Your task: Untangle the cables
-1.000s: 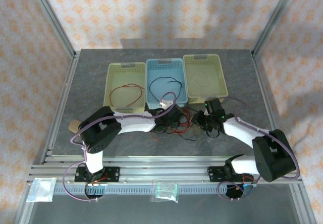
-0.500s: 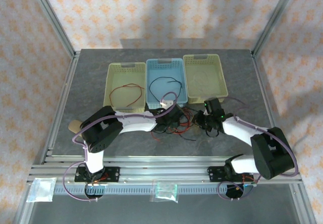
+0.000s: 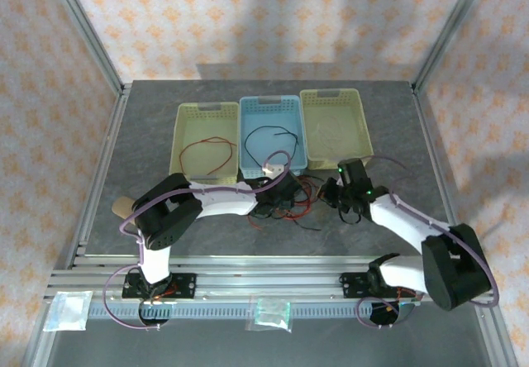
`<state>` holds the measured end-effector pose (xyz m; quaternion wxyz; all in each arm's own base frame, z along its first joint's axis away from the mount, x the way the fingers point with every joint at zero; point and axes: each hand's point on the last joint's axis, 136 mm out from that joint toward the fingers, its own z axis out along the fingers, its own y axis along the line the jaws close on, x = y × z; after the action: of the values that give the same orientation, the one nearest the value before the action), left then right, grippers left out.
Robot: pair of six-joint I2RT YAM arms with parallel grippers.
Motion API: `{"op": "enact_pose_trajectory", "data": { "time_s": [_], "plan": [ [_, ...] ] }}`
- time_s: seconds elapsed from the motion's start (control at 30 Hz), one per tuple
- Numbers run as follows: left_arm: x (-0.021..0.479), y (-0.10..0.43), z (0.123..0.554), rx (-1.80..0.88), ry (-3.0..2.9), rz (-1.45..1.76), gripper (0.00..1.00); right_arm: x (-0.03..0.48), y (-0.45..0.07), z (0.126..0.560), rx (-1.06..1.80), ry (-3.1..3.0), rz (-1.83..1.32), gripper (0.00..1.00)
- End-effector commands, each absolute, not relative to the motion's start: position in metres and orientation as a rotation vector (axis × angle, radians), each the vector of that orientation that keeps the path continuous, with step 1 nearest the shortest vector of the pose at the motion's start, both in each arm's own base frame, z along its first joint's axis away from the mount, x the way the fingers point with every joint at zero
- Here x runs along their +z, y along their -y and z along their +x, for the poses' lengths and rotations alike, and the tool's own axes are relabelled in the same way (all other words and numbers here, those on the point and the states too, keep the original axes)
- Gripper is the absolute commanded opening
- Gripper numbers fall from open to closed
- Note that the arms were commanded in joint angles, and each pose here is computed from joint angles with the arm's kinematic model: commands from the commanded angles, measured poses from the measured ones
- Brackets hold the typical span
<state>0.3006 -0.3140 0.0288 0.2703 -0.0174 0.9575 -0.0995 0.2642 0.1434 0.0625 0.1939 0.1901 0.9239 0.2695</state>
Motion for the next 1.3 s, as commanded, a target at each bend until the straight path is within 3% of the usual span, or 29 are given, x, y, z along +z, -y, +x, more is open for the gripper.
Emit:
{"op": "enact_pose_trajectory", "data": {
  "time_s": [0.0, 0.57, 0.67, 0.93, 1.27],
  "plan": [
    [0.02, 0.306, 0.297, -0.186, -2.6, -0.06, 0.62, 0.096, -0.132, 0.272, 0.669, -2.514, 0.488, 0.0],
    [-0.003, 0.296, 0.286, -0.14, -2.65, -0.052, 0.62, 0.249, -0.168, 0.281, 0.978, -2.122, 0.111, 0.0],
    [-0.004, 0.293, 0.286, -0.133, -2.649, -0.059, 0.62, 0.261, -0.162, 0.287, 0.93, -2.102, 0.119, 0.0],
    [-0.001, 0.294, 0.287, -0.143, -2.641, -0.066, 0.62, 0.148, -0.126, 0.291, 0.532, -2.456, 0.262, 0.01],
    [0.002, 0.296, 0.287, -0.153, -2.638, -0.058, 0.62, 0.068, -0.102, 0.281, 0.261, -2.654, 0.263, 0.09]
  ]
}}
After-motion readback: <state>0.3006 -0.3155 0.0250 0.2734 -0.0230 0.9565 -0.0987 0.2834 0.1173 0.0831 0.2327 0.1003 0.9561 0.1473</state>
